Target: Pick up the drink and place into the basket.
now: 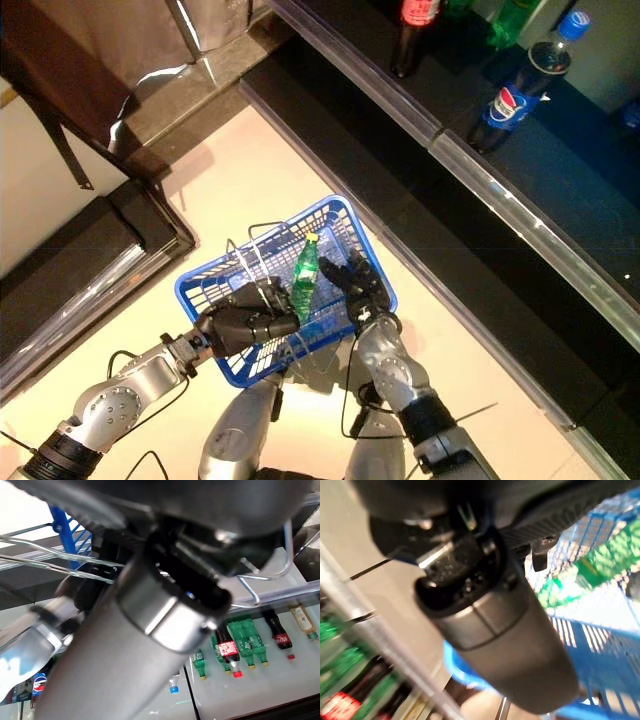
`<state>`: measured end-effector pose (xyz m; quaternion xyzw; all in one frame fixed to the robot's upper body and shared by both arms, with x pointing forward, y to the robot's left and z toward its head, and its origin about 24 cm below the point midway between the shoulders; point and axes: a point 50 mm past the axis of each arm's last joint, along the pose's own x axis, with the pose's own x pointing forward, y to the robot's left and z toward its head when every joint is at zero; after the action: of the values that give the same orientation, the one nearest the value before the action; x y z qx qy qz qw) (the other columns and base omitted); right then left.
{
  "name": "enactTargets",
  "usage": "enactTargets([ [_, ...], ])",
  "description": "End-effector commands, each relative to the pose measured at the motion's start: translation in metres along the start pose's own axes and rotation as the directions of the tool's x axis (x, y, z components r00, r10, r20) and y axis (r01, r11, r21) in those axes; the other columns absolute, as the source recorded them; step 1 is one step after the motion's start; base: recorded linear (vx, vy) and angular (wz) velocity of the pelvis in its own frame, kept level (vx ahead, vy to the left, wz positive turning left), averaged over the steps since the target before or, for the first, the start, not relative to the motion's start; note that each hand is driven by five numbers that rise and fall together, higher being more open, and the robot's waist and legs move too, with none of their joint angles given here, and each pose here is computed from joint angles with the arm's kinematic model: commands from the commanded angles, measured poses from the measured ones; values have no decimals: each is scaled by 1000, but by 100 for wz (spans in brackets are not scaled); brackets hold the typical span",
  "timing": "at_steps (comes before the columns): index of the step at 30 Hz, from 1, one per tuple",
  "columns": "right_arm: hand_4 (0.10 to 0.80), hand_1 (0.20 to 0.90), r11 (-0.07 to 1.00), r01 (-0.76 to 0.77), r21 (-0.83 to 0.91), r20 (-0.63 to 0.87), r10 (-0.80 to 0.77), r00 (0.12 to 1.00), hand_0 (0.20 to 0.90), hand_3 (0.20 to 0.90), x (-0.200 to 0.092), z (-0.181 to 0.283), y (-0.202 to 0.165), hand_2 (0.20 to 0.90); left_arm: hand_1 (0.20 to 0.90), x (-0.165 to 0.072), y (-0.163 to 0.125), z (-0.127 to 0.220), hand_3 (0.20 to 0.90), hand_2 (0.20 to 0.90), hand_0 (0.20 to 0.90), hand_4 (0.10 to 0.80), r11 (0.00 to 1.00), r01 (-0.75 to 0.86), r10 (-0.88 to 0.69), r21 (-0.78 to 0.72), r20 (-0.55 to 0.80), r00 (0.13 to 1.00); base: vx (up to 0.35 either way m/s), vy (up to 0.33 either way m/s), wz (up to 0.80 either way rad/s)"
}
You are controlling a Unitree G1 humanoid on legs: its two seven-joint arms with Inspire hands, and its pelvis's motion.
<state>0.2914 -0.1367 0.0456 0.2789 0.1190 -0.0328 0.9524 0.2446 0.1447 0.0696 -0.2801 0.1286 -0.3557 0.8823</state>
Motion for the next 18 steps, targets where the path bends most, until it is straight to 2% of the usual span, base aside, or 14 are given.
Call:
enactTargets([
  [1, 800, 900, 985, -157, -65, 250, 168, 953, 900, 900, -10, 52, 28, 900, 300, -8, -109, 80, 200, 300, 300, 100, 790, 532, -613, 304, 389, 688, -8, 15, -4],
  [8, 800, 900, 921, -356, -157, 360, 389, 848, 900, 900, -42, 83, 44, 900, 300, -12, -99, 82, 200, 300, 300, 100, 839, 469, -544, 275, 439, 715, -8, 12, -11],
  [12, 800, 900, 815, -556, -165, 392, 571, 721, 900, 900, -69, 99, 56, 900, 300, -17, -89, 80, 200, 300, 300, 100, 877, 411, -480, 249, 467, 743, -6, 7, -7],
  [14, 800, 900, 786, -595, -166, 401, 605, 688, 900, 900, -74, 101, 59, 900, 300, -18, -86, 79, 200, 300, 300, 100, 888, 400, -460, 229, 472, 752, 11, -1, -16],
  [15, 800, 900, 744, -644, -178, 421, 649, 634, 900, 900, -81, 104, 63, 900, 300, -19, -80, 77, 200, 300, 300, 100, 904, 375, -426, 203, 482, 766, 16, -2, -20],
  [18, 800, 900, 721, -665, -193, 442, 669, 597, 900, 900, -86, 108, 67, 900, 300, -18, -75, 75, 200, 300, 300, 100, 925, 335, -379, 178, 489, 786, 6, -3, -8],
])
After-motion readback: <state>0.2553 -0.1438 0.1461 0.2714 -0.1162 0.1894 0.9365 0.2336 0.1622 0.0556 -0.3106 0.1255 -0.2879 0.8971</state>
